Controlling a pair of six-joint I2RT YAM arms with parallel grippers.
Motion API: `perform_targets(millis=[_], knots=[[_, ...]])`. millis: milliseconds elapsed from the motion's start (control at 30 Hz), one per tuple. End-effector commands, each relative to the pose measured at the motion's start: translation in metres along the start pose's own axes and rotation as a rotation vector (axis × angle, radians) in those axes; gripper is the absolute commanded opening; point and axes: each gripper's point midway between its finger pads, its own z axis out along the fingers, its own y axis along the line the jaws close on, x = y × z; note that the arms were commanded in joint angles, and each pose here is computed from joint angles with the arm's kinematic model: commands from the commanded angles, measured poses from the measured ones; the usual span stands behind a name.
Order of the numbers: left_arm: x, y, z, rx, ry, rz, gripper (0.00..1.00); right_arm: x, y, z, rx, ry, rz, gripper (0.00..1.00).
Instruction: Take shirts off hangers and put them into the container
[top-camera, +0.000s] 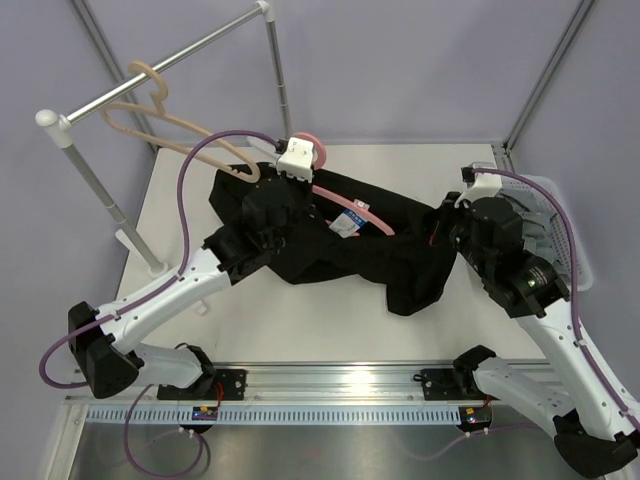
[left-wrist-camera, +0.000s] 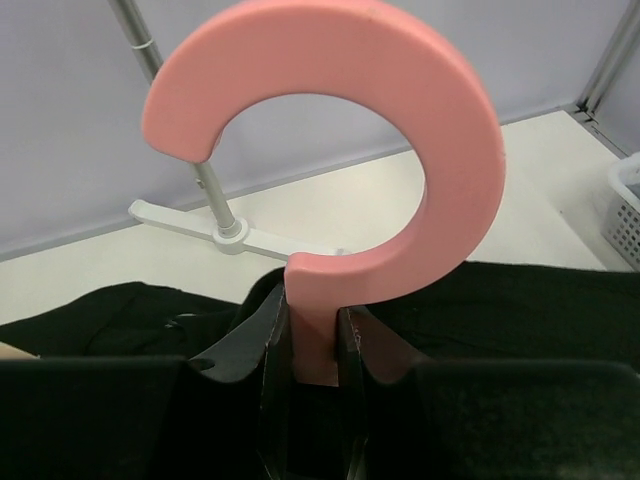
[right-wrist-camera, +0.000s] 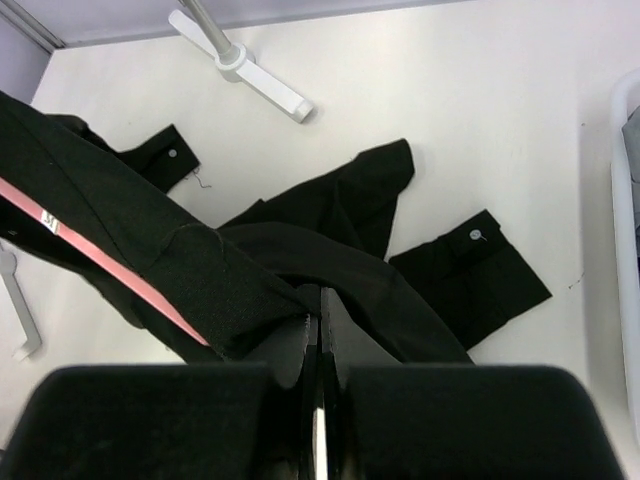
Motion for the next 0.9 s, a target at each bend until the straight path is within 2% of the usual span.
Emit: perform_targets(millis=[0,100,200,533,700,733,867], knots=[[-0.029,0.068,-0.009,-0.264,-0.066,-0.071,0.00,0.009,-0.030,-0.002,0.122,0.013,-0.027,0.00],[-0.043,0.068,-0.005,-0.290,-0.089,-0.126,0.00,0.019,-0.022,-0.001,0.066,0.037,-0.014,0.00],[-0.053,0.068,0.000,-0.299,-0.090,-0.122,0.00,0.022,-0.010,-0.004,-0.008,0.040,0.000,0.00],[-0.068,0.025,-0.007,-0.006,-0.129,-0.153,0.00,0.055,-0.020,0.027,0.050,0.129,-0.021,0.00],[-0.080,0.003,-0.020,0.146,-0.144,-0.223,0.00,0.063,-0.010,0.035,0.006,0.173,-0.018,0.00],[-0.082,-0.003,-0.023,0.175,-0.143,-0.258,0.00,0.063,-0.007,0.035,-0.009,0.175,-0.017,0.01],[-0.090,-0.031,-0.031,0.333,-0.134,-0.322,0.00,0.052,-0.002,0.023,-0.049,0.142,-0.037,0.19]])
